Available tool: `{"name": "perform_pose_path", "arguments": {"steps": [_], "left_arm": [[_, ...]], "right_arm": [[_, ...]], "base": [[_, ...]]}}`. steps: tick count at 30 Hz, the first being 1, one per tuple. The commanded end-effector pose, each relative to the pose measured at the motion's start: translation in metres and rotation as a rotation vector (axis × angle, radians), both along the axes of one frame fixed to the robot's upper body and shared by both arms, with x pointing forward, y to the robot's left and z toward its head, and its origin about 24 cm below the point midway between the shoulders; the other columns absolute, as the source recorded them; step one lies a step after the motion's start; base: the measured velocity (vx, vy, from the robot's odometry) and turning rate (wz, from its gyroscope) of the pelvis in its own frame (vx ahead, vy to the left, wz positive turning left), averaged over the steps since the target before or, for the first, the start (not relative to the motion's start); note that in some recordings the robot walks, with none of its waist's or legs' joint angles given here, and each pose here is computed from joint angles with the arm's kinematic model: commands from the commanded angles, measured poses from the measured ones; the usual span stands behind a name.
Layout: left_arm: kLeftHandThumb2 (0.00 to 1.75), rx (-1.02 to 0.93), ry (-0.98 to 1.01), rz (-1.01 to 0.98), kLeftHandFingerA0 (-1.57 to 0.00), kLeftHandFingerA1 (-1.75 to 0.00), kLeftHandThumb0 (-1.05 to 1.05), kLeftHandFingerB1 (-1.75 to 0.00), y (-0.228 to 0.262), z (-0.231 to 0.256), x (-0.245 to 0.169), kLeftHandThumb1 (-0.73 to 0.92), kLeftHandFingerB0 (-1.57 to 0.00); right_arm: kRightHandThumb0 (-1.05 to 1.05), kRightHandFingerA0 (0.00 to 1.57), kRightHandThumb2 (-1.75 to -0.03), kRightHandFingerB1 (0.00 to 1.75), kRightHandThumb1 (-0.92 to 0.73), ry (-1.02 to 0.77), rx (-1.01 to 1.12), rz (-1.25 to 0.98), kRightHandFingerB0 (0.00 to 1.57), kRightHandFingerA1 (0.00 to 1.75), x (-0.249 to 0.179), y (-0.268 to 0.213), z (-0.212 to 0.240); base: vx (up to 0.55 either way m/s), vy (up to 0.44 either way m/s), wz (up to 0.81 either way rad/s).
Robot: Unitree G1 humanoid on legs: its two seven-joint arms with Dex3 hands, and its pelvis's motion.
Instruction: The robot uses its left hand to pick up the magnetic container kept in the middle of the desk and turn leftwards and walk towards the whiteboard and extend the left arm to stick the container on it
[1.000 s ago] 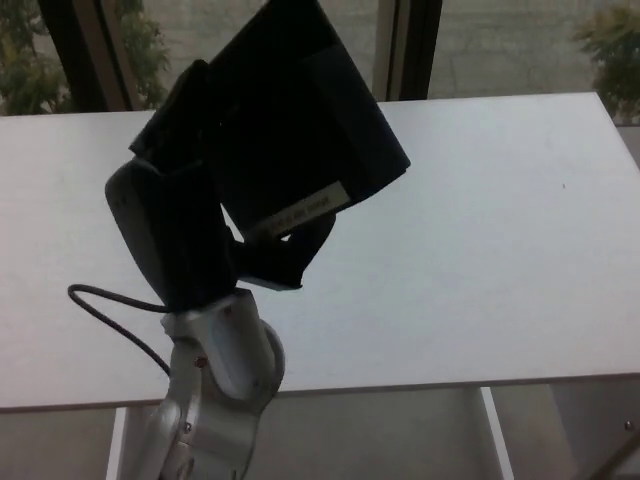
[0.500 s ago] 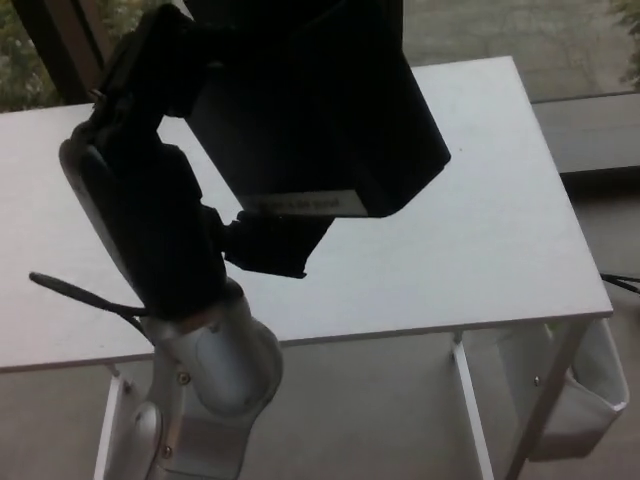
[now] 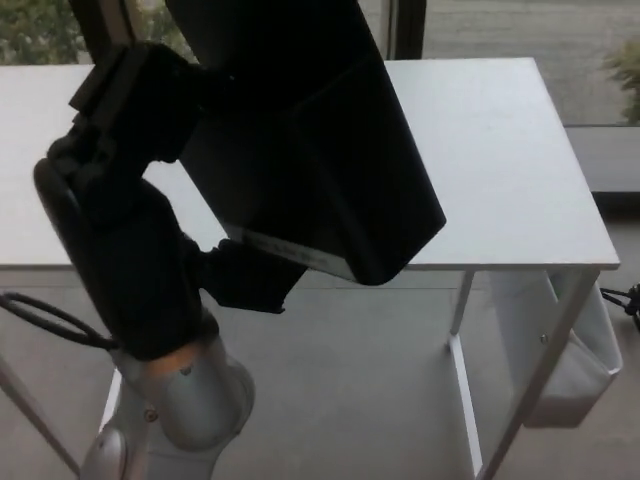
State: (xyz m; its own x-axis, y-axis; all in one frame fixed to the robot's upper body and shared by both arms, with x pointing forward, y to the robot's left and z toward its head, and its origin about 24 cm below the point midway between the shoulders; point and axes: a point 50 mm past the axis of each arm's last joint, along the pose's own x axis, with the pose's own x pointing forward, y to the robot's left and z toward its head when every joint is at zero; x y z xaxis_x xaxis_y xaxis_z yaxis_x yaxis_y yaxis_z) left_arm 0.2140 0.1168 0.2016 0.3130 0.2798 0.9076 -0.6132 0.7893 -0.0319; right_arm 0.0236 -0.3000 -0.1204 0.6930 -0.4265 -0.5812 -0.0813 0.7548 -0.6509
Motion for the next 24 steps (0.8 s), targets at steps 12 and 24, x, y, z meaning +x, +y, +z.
{"name": "perform_pose_path", "arguments": {"steps": [12,24], "left_arm": [[1.57,0.085,-0.023,0.014,-0.98,-1.72,-0.22,-1.63,0.026,-0.012,-0.021,0.36,-0.93],[1.47,0.165,-0.013,0.083,-0.93,-1.65,-0.29,-1.61,0.05,-0.014,-0.021,0.38,-0.89]], "right_arm": [[-0.56,0.98,-0.65,0.51,-0.84,0.007,0.003,-0.018,0.78,0.76,-0.001,-0.004,0.001],[-0.54,0.97,-0.65,0.51,-0.84,0.004,-0.003,-0.006,0.79,0.77,-0.001,-0.005,0.002]], "base": [[-0.15,-0.039,0.32],[-0.07,-0.031,0.59]]}}
